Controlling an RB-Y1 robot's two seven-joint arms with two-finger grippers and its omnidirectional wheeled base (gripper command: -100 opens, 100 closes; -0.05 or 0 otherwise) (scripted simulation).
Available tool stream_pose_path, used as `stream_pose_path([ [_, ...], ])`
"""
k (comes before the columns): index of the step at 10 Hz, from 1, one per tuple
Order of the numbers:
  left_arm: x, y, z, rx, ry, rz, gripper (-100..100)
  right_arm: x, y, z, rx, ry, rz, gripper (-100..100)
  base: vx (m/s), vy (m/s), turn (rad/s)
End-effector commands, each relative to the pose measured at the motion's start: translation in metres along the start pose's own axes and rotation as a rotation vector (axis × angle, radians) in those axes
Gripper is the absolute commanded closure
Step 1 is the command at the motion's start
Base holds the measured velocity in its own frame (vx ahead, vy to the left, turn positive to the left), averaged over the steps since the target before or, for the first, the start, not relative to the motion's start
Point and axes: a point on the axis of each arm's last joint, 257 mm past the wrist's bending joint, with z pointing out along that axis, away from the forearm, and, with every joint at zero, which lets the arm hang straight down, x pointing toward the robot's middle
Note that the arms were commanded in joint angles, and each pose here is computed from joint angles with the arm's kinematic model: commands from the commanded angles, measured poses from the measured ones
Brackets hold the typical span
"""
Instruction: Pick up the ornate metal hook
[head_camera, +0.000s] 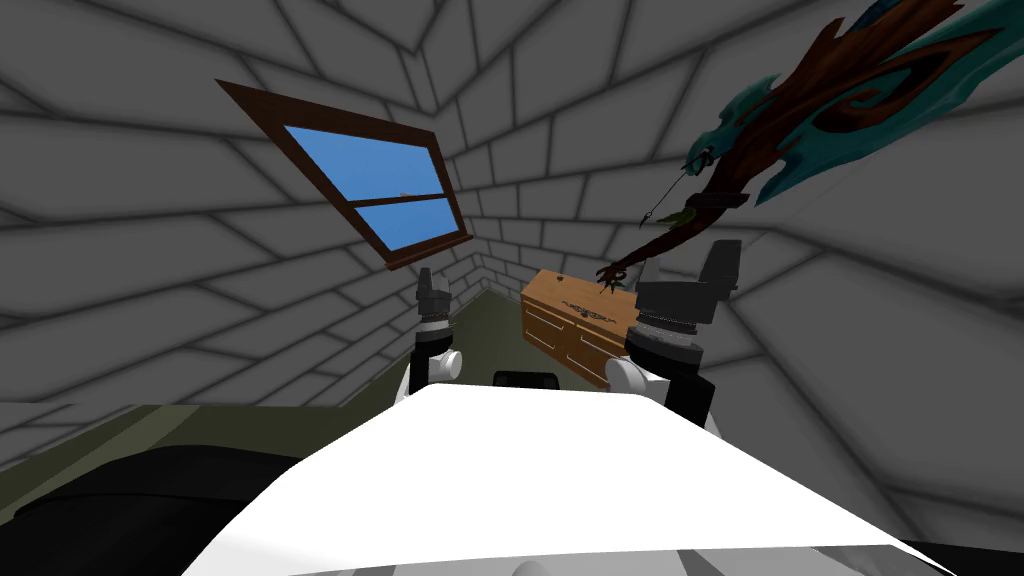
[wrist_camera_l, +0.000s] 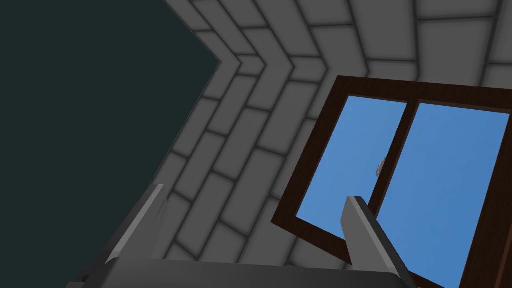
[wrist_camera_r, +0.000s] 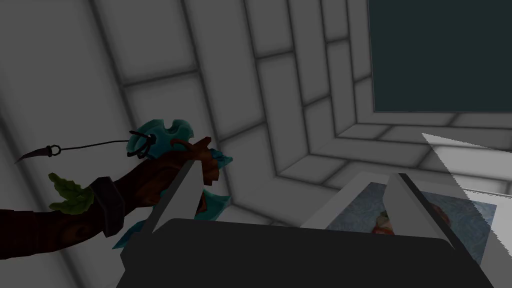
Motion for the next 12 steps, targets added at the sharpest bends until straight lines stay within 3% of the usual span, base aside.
stream_pose_path([
  [1, 0.000, 0.000, 0.000, 0.000, 0.000, 0.000, 0, 0.006, -0.004, -0.002, 0.008, 0.045, -0.024, -100, 0.010, 0.007, 0.004],
  [5, 0.000, 0.000, 0.000, 0.000, 0.000, 0.000, 0, 0.022, -0.031, -0.020, 0.057, 0.203, -0.141, -100, 0.034, 0.017, 0.003],
  [9, 0.000, 0.000, 0.000, 0.000, 0.000, 0.000, 0, 0.027, -0.073, -0.055, 0.136, 0.394, -0.309, -100, 0.063, 0.029, -0.001],
  [10, 0.000, 0.000, 0.000, 0.000, 0.000, 0.000, 0, 0.028, -0.073, -0.055, 0.134, 0.402, -0.318, -100, 0.053, 0.023, -0.004],
  [12, 0.000, 0.000, 0.000, 0.000, 0.000, 0.000, 0, 0.024, -0.097, -0.079, 0.180, 0.508, -0.409, -100, 0.053, 0.021, -0.002],
])
